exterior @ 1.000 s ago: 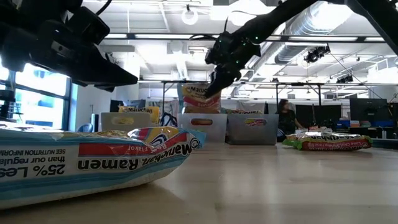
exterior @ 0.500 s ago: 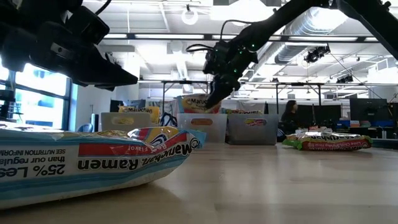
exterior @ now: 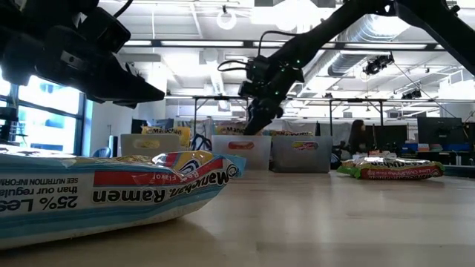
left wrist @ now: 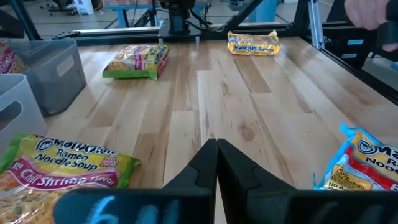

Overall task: Sort Maruchan noodles
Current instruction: Put the top blue noodle pack into the transparent white bin, then put the bottom left yellow noodle pack into the gray bin

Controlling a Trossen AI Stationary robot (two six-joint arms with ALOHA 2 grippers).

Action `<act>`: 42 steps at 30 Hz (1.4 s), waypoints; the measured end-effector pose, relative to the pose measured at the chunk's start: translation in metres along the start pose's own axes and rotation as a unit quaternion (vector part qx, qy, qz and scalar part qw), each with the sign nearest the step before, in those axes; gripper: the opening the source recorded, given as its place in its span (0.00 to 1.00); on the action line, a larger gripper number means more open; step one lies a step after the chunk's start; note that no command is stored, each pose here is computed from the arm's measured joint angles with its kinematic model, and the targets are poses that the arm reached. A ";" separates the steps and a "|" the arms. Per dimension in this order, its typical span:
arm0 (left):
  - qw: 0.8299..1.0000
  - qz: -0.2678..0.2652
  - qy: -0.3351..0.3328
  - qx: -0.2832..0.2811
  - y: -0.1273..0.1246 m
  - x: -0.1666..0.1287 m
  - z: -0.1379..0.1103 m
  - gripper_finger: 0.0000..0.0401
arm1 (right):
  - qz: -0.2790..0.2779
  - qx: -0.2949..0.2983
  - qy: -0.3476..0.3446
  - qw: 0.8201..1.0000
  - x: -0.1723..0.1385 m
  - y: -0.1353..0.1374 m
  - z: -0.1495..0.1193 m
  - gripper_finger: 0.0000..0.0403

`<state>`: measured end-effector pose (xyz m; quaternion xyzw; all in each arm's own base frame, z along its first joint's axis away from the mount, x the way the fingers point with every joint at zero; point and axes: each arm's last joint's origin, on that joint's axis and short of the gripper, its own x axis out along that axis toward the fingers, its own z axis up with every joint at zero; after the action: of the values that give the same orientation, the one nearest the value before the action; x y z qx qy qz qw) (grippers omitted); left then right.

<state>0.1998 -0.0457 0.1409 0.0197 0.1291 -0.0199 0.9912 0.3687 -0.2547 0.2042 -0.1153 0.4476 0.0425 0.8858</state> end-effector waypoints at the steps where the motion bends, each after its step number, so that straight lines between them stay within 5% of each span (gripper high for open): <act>1: 1.000 0.000 0.000 0.000 0.000 0.000 0.000 0.00 | -0.005 0.003 0.005 1.000 0.000 0.000 0.000 0.19; 16: 1.000 0.006 0.000 0.015 0.000 0.000 0.000 0.00 | -0.048 0.045 0.056 0.996 -0.009 0.001 -0.001 0.47; 26: 1.000 0.006 0.000 0.026 0.000 0.000 0.000 0.00 | -0.122 0.029 0.067 0.990 -0.051 0.011 0.022 0.49; 33: 0.999 0.006 0.000 0.035 0.000 0.000 0.000 0.00 | -0.070 0.056 0.032 0.995 -0.073 0.023 0.029 0.39; 42: 0.996 0.057 0.056 0.029 0.000 0.014 0.014 0.00 | -0.029 0.086 0.060 0.994 -0.043 0.028 0.023 0.05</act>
<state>0.2165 -0.0468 0.1507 0.0564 0.1820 0.0339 0.9811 0.3554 -0.2208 0.2473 -0.0539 0.4982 -0.0291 0.8649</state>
